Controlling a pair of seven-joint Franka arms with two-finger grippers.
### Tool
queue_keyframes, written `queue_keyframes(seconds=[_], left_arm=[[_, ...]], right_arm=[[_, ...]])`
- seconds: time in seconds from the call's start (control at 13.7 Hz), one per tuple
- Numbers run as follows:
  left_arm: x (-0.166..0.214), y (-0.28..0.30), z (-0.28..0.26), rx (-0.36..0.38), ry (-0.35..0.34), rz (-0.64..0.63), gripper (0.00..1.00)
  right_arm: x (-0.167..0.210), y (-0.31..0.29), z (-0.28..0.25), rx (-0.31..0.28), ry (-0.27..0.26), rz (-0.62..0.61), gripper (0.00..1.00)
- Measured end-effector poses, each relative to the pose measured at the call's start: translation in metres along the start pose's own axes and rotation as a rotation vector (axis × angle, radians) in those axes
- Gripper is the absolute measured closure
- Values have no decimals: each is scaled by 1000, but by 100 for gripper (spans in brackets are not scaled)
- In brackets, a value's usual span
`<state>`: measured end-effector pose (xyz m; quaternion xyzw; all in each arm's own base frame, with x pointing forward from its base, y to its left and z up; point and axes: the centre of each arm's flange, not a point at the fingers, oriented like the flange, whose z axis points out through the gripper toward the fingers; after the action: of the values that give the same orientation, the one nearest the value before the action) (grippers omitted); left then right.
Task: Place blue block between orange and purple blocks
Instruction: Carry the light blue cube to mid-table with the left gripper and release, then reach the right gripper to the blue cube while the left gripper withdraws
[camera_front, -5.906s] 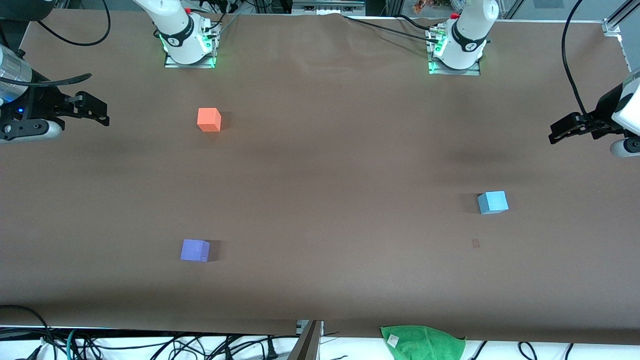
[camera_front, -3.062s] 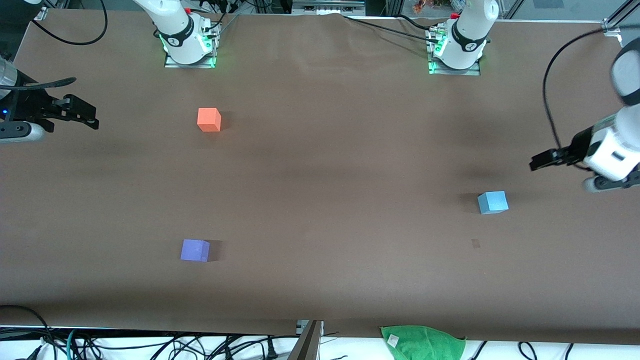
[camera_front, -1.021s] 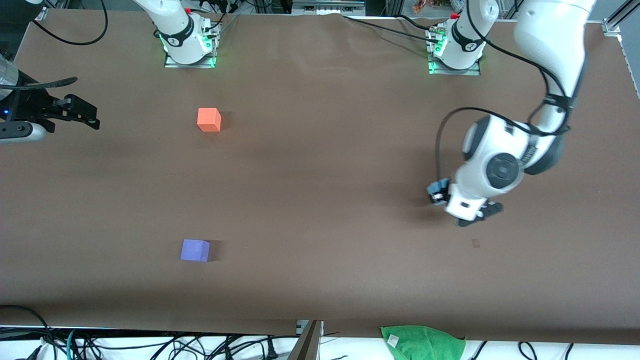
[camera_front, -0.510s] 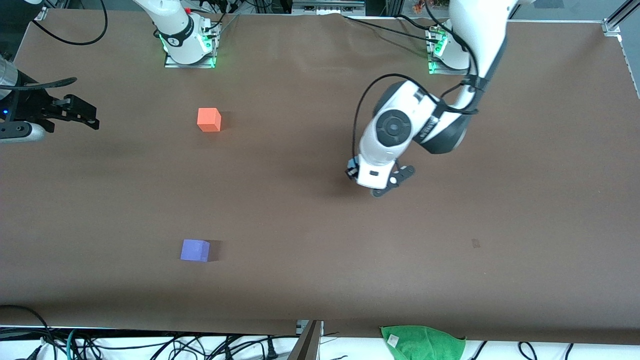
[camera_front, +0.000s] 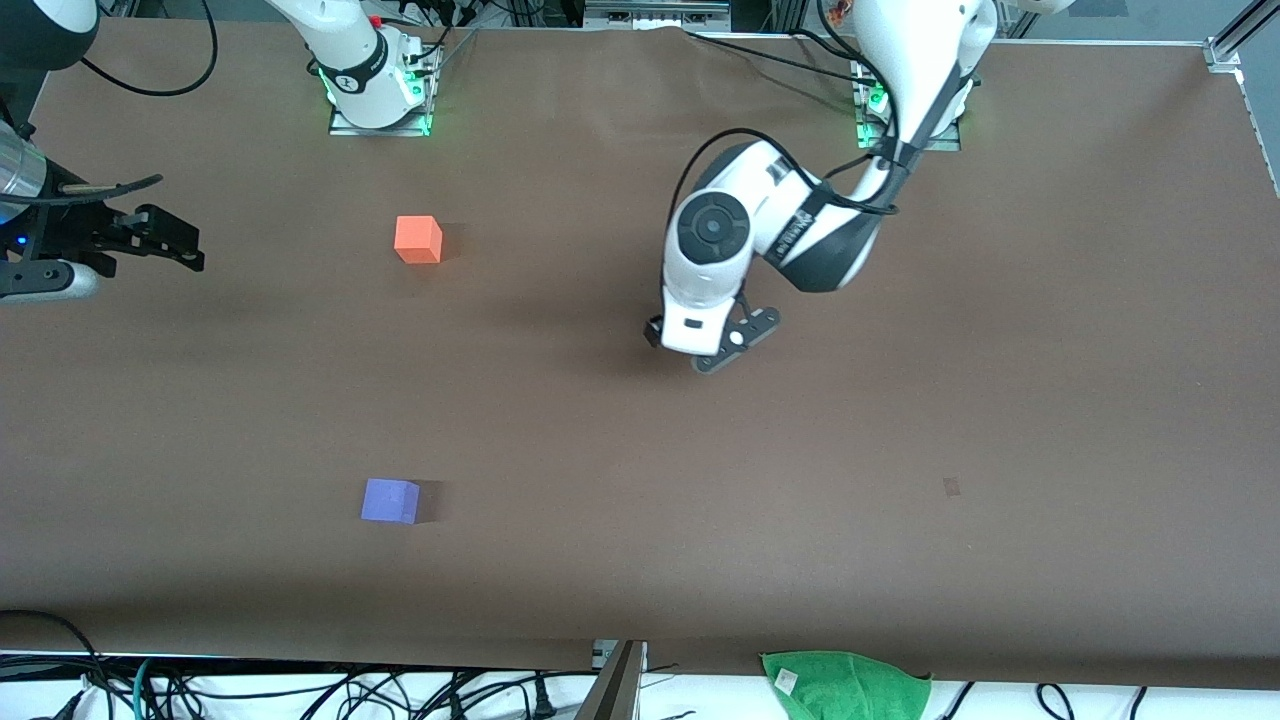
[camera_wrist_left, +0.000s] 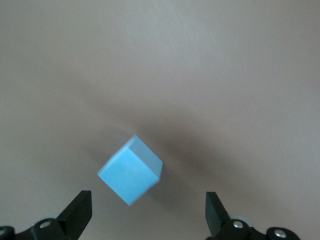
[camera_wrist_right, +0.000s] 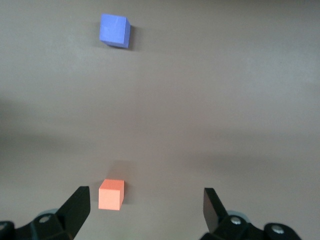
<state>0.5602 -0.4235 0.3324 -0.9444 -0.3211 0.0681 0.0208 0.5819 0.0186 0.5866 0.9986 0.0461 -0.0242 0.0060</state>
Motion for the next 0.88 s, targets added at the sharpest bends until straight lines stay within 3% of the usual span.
queue_keyframes(seconds=[0.44,0.58,0.88], left_arm=[[152,-70,-59,26,-34,1,0],[190,-99,-65,45,-49,44,0],[254,-161,-68,89,-37,154,0]], right_arm=[[22,-22,45,5,-70,-40,0],[36,-43,70,39,-85,-58,1],[53,-146,108,69,-72,104,0]])
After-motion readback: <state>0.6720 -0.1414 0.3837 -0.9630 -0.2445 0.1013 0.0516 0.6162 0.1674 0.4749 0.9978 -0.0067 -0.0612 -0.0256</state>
